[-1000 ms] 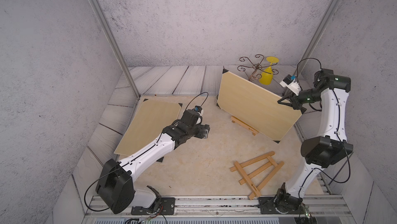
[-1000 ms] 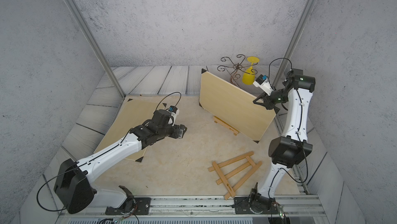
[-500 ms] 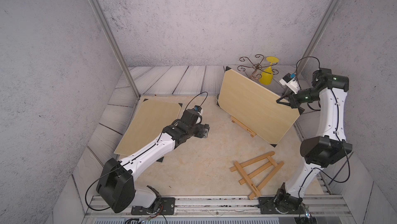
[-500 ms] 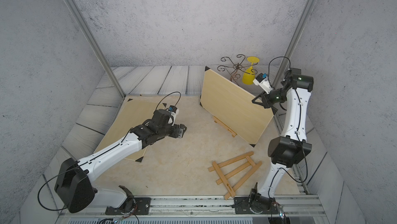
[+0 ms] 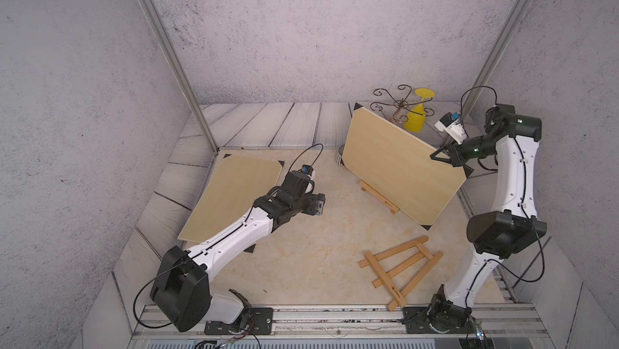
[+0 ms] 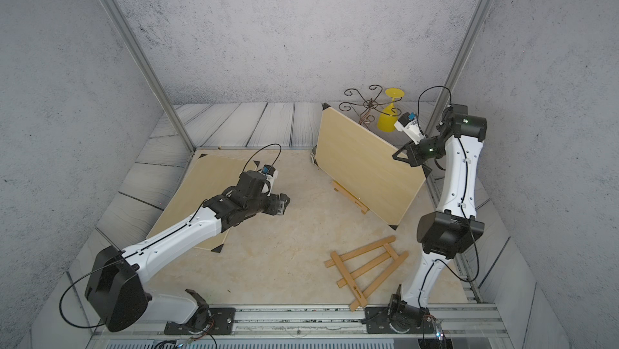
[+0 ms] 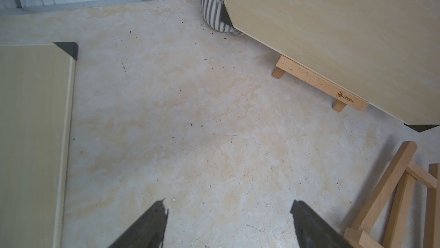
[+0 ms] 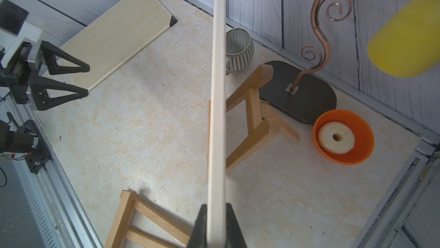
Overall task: Assemble the easel
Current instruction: Place the drawing board on the easel.
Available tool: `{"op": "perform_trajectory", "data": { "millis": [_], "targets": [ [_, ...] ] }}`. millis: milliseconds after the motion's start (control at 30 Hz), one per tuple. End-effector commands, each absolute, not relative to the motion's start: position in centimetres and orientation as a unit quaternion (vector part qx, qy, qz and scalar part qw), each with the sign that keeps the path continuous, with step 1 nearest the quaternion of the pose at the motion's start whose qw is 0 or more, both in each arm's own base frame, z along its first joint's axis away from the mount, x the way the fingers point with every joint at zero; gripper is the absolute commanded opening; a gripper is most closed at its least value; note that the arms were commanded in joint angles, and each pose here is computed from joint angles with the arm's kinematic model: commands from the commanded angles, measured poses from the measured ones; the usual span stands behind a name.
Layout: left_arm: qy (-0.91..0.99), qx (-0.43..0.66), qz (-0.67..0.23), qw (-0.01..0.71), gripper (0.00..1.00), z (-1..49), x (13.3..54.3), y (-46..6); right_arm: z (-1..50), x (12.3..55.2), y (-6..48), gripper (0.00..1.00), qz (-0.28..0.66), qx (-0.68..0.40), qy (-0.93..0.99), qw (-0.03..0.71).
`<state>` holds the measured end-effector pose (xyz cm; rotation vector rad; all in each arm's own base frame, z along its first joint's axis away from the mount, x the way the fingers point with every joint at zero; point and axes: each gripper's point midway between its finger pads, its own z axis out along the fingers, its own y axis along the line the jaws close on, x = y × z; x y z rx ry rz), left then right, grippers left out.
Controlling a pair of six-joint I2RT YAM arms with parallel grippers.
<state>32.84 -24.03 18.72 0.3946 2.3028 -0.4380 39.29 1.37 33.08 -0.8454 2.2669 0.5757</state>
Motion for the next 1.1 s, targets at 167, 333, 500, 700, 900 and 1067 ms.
{"op": "perform_trajectory", "data": {
  "millis": [167,333,500,700,900,1067],
  "targets": [
    [0.902,0.148,-0.159,0.372,0.85,18.3,33.1,-23.3,34.5,40.4,2.3,0.19,0.240,-0.329,0.840,0.357],
    [0.903,0.145,-0.157,0.372,0.85,18.2,33.2,-23.1,34.1,40.7,2.0,0.22,0.231,-0.328,0.844,0.357],
    [0.904,0.144,-0.156,0.372,0.86,18.1,33.2,-23.1,33.4,41.0,1.7,0.25,0.226,-0.328,0.848,0.349],
    [0.905,0.143,-0.157,0.369,0.85,18.0,33.3,-23.2,32.8,41.1,1.4,0.27,0.211,-0.333,0.851,0.348],
    [0.906,0.141,-0.157,0.368,0.86,17.8,33.3,-23.1,32.5,41.3,1.1,0.30,0.196,-0.336,0.850,0.354],
    [0.906,0.141,-0.156,0.368,0.85,17.6,33.3,-23.1,32.4,41.5,0.9,0.37,0.185,-0.334,0.850,0.362]
  ]
}}
